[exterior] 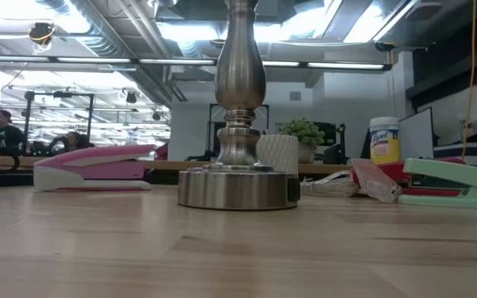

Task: Screw lightbulb
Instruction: Insert the lightbulb into the lamp socket

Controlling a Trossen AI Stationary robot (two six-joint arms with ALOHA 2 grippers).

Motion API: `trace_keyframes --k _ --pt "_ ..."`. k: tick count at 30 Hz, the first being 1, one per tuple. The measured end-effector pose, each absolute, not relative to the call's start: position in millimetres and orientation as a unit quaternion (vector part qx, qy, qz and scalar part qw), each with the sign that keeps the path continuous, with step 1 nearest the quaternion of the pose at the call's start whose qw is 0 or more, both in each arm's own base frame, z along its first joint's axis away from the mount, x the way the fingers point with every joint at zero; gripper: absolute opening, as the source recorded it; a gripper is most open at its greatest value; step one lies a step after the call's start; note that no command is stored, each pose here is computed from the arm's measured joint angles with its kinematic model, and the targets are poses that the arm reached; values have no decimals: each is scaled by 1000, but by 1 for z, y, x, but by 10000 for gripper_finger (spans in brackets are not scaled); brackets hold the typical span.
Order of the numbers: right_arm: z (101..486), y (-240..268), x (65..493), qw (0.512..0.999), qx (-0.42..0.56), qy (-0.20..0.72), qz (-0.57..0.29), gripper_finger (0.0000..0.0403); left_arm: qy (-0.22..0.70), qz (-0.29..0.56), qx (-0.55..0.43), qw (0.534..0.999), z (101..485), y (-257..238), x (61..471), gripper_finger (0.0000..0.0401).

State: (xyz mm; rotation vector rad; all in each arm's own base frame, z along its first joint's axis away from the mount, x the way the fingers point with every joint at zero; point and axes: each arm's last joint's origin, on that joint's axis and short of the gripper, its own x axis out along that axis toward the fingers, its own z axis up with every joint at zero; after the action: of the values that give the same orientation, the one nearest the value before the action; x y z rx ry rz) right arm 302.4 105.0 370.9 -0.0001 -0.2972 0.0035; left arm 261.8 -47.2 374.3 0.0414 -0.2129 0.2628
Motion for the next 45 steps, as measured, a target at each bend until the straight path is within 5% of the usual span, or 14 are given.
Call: trace_keyframes --k 45 --pt "366 102 303 990 2 -116 -79 10 -106 105 22 989 374 -63 258 45"
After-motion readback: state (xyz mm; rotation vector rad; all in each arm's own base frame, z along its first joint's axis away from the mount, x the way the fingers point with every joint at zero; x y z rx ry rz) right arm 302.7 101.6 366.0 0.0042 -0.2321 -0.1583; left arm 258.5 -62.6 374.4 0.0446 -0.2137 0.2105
